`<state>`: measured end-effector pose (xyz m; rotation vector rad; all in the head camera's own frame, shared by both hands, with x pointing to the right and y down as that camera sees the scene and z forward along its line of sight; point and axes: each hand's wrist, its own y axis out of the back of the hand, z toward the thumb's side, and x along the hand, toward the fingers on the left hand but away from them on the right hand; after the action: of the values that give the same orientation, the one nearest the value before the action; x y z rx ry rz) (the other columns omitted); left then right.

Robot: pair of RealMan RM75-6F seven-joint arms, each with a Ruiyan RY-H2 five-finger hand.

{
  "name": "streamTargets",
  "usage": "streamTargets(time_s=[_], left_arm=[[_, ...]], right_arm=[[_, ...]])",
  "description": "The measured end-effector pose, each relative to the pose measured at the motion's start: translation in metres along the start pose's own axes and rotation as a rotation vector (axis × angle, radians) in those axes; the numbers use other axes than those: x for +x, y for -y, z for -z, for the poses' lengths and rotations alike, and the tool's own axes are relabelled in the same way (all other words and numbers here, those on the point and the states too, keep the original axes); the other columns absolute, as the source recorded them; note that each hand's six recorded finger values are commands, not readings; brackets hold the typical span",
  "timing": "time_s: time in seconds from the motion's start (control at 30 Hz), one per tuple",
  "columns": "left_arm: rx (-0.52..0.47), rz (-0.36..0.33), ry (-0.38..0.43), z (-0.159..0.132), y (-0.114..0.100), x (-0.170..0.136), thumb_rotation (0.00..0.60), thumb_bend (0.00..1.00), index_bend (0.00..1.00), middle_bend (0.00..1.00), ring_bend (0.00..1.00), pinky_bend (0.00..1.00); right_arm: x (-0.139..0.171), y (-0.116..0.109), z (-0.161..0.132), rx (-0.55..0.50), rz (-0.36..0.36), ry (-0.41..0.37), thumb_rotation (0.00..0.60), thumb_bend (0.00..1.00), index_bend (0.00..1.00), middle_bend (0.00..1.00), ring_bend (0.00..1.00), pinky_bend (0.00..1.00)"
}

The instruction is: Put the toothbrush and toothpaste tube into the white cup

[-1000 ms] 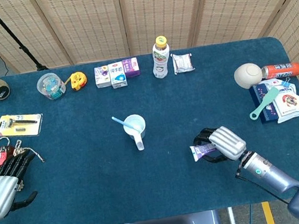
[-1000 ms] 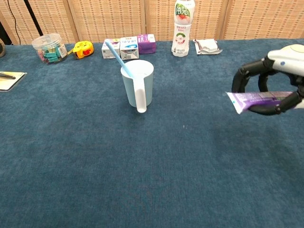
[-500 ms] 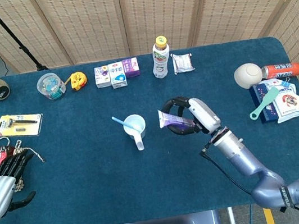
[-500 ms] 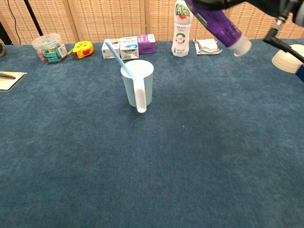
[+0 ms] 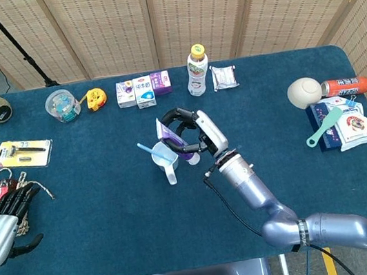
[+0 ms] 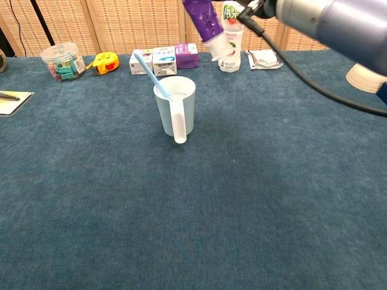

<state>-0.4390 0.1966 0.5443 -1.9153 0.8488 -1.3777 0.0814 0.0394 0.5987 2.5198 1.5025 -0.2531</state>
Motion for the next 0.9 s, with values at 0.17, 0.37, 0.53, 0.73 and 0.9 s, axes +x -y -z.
streamTargets(time_s=[0.17, 0.37, 0.53, 0.73, 0.9], left_arm=[[0.002, 0.01, -0.008, 0.001, 0.002, 0.003, 0.6, 0.24, 0.0, 0.0, 0.0, 0.0], [0.0, 0.017, -0.022, 0.003, 0.002, 0.007, 0.6, 0.24, 0.0, 0.0, 0.0, 0.0], [0.0, 0.023, -0.025, 0.004, 0.003, 0.009, 0.6, 0.24, 0.0, 0.0, 0.0, 0.0], [-0.007, 0.016, -0.028, 0.006, 0.001, 0.008, 0.6, 0.24, 0.0, 0.0, 0.0, 0.0], [-0.014, 0.013, -0.038, 0.009, -0.001, 0.008, 0.6, 0.24, 0.0, 0.0, 0.0, 0.0]], right_arm=[[-0.013, 0.006, 0.016, -0.004, 0.023, 0.014, 0.6, 0.66, 0.66, 0.48, 0.34, 0.44], [-0.027, 0.011, 0.031, 0.014, 0.061, 0.014, 0.6, 0.68, 0.66, 0.48, 0.32, 0.32], [-0.037, 0.019, 0.04, -0.018, 0.109, 0.013, 0.6, 0.68, 0.66, 0.48, 0.3, 0.26], [-0.046, 0.018, 0.048, -0.057, 0.165, 0.016, 0.6, 0.68, 0.66, 0.49, 0.3, 0.25], [-0.046, 0.015, 0.051, -0.11, 0.194, 0.003, 0.6, 0.68, 0.67, 0.49, 0.29, 0.24]])
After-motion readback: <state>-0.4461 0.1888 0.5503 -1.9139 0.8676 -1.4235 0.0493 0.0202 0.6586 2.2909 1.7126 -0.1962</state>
